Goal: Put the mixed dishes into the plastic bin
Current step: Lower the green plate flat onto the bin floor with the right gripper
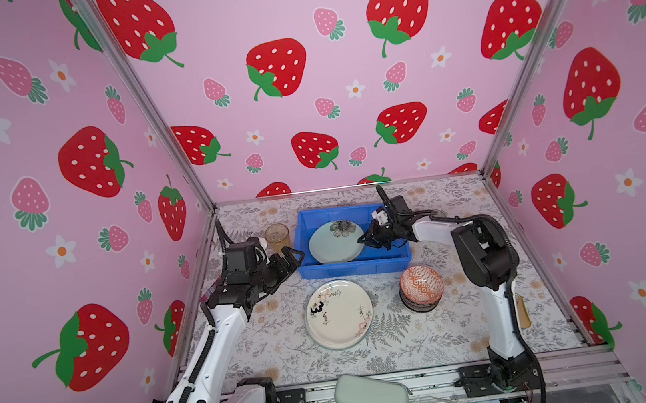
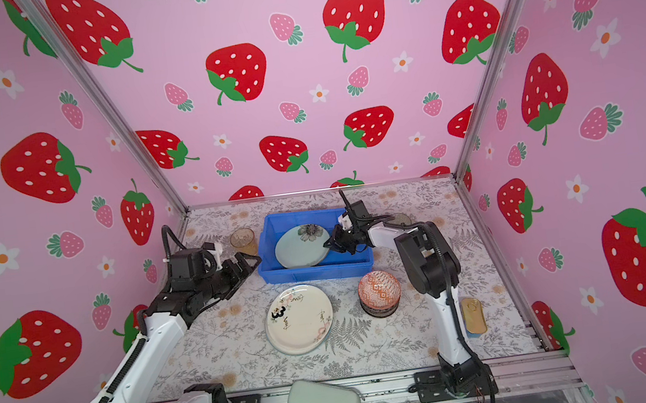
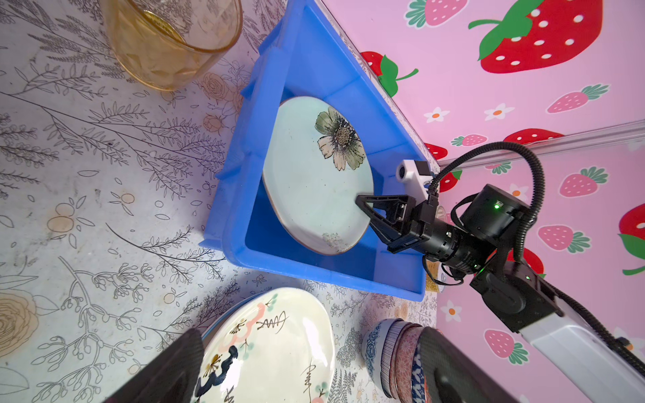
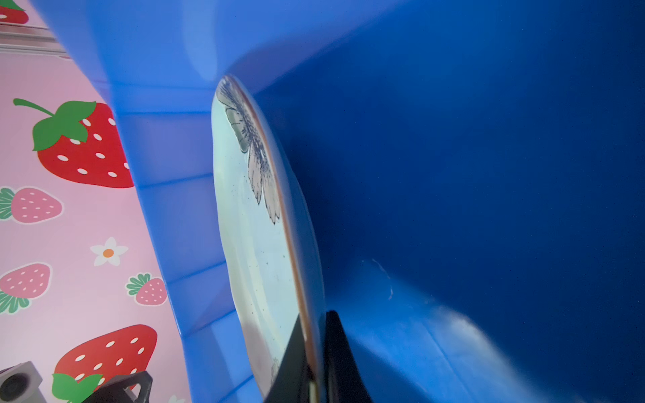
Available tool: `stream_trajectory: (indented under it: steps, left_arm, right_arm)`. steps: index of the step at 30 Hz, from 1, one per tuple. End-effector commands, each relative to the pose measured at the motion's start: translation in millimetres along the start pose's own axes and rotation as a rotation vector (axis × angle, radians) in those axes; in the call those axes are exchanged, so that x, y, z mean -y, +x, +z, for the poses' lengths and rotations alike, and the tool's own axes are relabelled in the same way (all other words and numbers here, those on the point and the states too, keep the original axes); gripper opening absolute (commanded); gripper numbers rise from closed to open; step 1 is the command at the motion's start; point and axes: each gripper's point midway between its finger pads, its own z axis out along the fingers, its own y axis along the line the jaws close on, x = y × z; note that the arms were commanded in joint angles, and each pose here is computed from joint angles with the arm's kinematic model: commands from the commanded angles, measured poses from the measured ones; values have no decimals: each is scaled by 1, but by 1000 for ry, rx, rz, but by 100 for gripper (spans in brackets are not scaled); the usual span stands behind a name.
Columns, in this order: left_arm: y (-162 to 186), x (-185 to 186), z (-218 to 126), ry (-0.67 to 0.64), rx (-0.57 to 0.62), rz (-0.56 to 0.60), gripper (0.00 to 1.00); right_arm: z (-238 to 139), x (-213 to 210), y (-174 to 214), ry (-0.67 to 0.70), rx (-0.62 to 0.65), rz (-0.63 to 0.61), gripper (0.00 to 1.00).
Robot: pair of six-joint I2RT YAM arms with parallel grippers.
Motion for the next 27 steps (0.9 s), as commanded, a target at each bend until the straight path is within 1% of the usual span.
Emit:
stream_trajectory:
  steps: [1, 22, 23, 27]
  left_arm:
    - [0, -2, 4, 7, -5, -3, 99]
    - [2, -5, 9, 10, -15, -10, 99]
    - [1, -5, 8, 11, -14, -11, 99]
    - [3, -5, 8, 11, -14, -9, 99]
  right_arm:
    - [-10, -52, -16, -135, 41, -82, 0]
    - [5, -56, -7, -141, 28, -61, 0]
    - [5, -55, -6, -139, 27, -60, 1]
    - [6, -53, -5, -134, 26, -58, 15]
